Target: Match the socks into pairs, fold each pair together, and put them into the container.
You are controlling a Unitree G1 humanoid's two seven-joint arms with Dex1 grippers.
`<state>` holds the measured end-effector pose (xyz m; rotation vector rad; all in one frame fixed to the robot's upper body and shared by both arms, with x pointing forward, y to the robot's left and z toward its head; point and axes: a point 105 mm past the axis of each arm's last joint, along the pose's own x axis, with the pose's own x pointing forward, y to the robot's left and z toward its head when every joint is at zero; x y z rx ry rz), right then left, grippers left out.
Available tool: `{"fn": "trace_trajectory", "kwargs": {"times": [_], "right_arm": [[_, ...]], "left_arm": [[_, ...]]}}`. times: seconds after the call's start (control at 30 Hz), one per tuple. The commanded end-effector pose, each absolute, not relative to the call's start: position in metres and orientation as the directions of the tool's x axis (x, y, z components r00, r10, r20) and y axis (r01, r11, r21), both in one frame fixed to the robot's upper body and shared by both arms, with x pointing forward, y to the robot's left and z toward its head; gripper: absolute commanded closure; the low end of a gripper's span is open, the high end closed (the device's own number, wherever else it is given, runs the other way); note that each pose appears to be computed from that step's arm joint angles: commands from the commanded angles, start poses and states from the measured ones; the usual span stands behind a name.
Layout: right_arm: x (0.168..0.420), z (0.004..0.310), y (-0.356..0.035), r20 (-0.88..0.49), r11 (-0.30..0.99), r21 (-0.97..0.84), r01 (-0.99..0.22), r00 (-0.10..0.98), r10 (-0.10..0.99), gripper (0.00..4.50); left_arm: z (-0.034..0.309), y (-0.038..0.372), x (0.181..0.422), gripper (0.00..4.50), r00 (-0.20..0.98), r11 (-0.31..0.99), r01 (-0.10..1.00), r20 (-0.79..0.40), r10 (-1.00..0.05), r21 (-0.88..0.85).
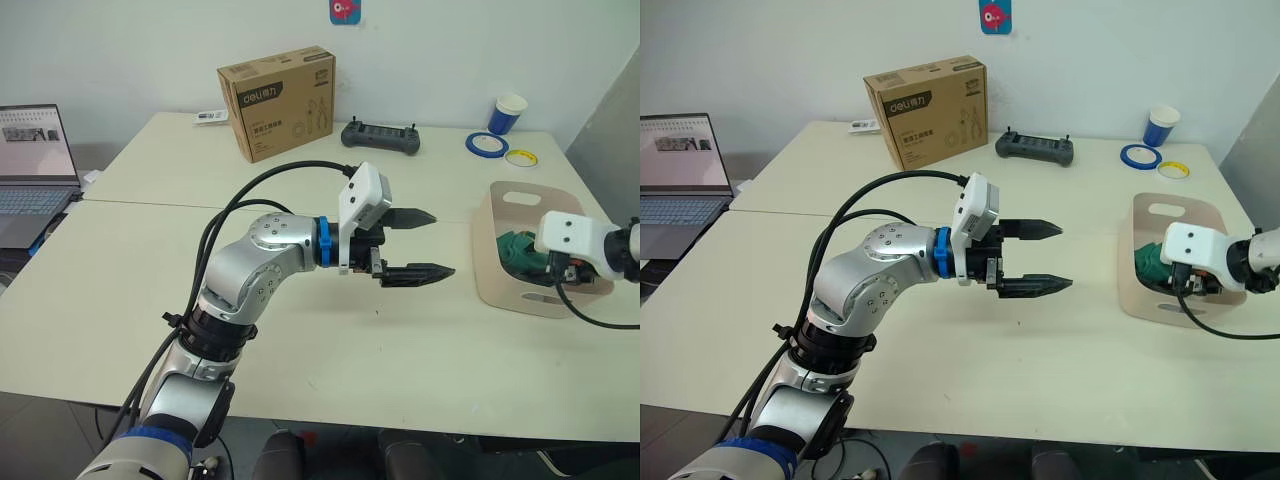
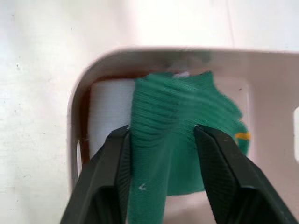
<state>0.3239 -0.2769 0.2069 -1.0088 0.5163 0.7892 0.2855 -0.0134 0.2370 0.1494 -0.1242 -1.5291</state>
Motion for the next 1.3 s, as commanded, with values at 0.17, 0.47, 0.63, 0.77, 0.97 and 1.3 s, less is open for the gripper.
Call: {"fn": "trace_trajectory", "kwargs": {"times": [0.17, 0.47, 0.63, 0.77, 0.97, 1.3], "right_arm": [[0.329, 0.269, -0.289, -0.583, 0.441, -0.548, -0.711, 0.703, 0.408, 2.29], [0.336, 0.259, -0.308, -0.605, 0.446, -0.571, -0.689, 0.721, 0.338, 2.46], [0.336, 0.233, -0.308, -0.648, 0.411, -0.557, -0.722, 0.687, 0.33, 3.95], [0.34, 0.208, -0.305, -0.666, 0.401, -0.548, -0.734, 0.673, 0.321, 4.47], [0.345, 0.163, -0.293, -0.701, 0.401, -0.497, -0.77, 0.628, 0.337, 4.47], [0.352, 0.164, -0.297, -0.684, 0.42, -0.511, -0.75, 0.651, 0.331, 4.47]], "left_arm": [[0.242, -0.016, 0.28, 0.0, 0.022, 0.022, 0.976, 0.002, -1.0, 0.215], [0.241, -0.015, 0.28, 0.0, 0.026, 0.026, 0.975, 0.0, -1.0, 0.221], [0.244, -0.016, 0.28, 0.0, 0.023, 0.023, 0.974, 0.002, -1.0, 0.225], [0.241, -0.017, 0.279, 0.0, 0.019, 0.016, 0.973, -0.011, -1.0, 0.232], [0.242, -0.017, 0.278, 0.0, 0.013, 0.007, 0.971, -0.023, -1.0, 0.237], [0.242, -0.015, 0.281, 0.0, 0.031, 0.024, 0.97, -0.028, -0.999, 0.243]]}}
